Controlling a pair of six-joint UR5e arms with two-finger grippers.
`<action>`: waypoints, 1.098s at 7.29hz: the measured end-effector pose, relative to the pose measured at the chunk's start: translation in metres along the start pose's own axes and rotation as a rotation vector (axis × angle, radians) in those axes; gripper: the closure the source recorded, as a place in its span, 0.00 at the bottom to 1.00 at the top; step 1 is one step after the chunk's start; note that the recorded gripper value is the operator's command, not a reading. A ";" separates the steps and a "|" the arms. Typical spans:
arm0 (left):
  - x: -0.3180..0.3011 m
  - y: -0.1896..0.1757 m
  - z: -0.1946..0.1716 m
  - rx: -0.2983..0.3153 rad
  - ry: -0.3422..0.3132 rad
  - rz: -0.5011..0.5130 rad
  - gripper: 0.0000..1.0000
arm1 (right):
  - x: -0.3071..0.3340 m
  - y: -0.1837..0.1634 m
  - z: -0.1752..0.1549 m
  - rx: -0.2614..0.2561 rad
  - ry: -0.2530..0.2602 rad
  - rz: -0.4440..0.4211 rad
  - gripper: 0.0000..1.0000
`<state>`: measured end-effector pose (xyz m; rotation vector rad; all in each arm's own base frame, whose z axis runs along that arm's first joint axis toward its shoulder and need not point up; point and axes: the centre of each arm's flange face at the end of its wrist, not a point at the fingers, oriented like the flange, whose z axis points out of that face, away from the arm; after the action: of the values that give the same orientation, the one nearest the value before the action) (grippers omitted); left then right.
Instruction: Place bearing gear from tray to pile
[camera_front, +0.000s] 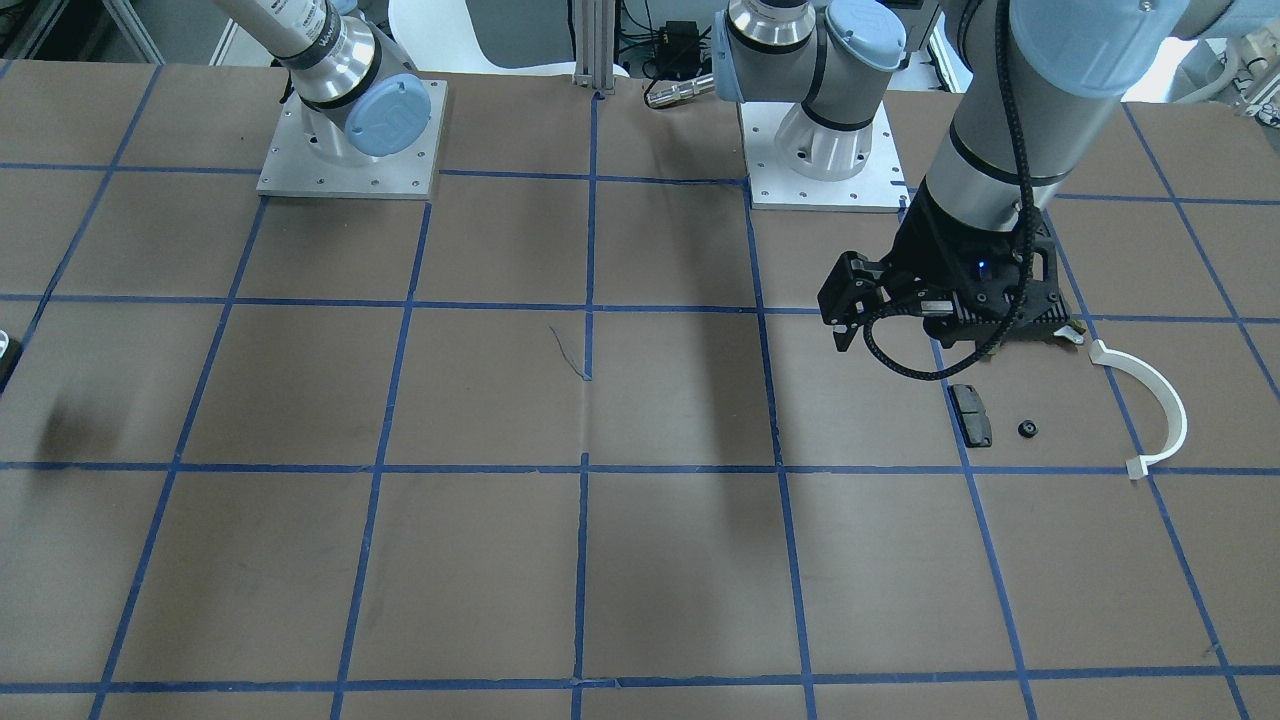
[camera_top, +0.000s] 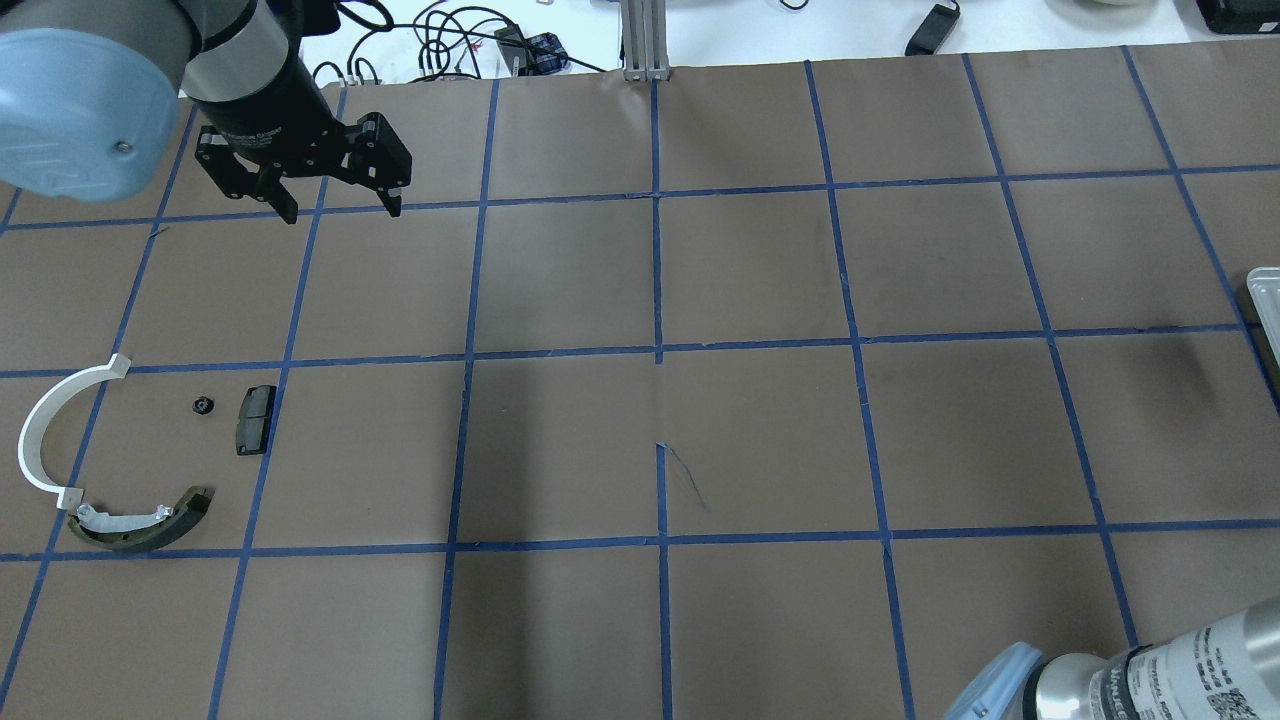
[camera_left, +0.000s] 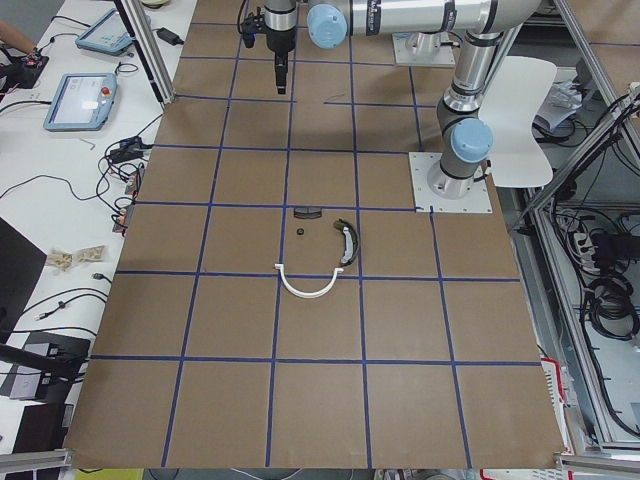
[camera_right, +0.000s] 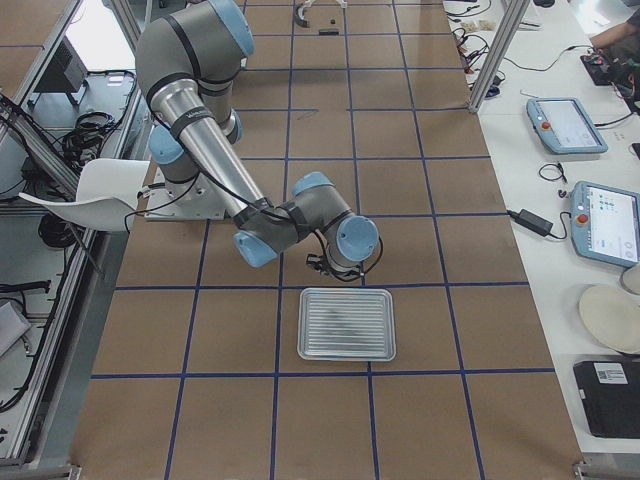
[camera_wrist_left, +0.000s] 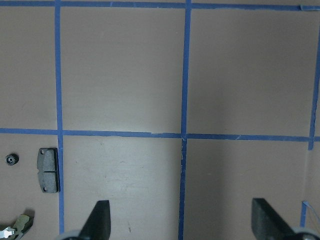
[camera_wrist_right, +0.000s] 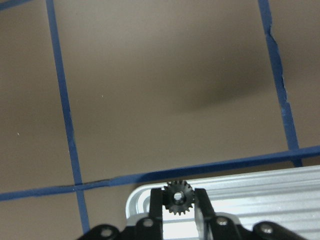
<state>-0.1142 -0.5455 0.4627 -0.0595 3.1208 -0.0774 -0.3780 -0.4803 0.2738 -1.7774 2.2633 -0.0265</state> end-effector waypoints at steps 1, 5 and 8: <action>0.000 0.000 0.000 0.000 0.000 0.000 0.00 | 0.009 -0.031 0.001 0.021 -0.005 0.048 1.00; 0.000 0.000 0.000 0.000 0.000 0.001 0.00 | 0.048 -0.227 0.021 0.100 -0.028 0.219 1.00; 0.000 0.000 0.000 0.000 0.000 0.004 0.00 | 0.039 -0.389 0.058 0.143 -0.063 0.346 1.00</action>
<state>-0.1139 -0.5454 0.4626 -0.0526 3.1204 -0.0770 -0.0032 -0.6062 0.2783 -1.2813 2.4226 -0.0630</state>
